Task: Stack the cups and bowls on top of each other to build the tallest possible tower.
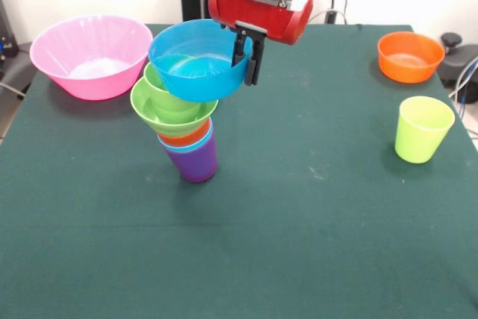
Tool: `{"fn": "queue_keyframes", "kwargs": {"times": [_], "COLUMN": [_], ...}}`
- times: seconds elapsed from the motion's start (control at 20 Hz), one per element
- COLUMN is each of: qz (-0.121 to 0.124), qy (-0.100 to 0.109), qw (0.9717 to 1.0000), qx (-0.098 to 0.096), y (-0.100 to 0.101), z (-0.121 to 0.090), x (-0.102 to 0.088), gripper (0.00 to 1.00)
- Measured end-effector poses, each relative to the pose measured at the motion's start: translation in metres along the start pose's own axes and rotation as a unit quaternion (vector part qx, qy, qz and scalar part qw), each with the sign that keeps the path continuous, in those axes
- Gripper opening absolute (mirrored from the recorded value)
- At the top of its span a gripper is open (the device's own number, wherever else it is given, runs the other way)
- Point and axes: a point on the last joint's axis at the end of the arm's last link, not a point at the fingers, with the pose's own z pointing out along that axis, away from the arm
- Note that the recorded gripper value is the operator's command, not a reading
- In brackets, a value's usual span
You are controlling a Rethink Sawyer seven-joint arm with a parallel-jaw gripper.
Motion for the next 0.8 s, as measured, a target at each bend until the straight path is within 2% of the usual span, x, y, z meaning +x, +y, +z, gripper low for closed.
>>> {"fn": "queue_keyframes", "kwargs": {"times": [0.55,0.8], "qz": [-0.001,-0.005], "qy": [0.001,0.014], "qw": [1.0000,0.9999], "qx": [0.000,0.004], "y": [0.0009,0.0055], "z": [-0.0005,-0.0021], "x": [0.0007,0.0066], "gripper": [0.00,0.00]}}
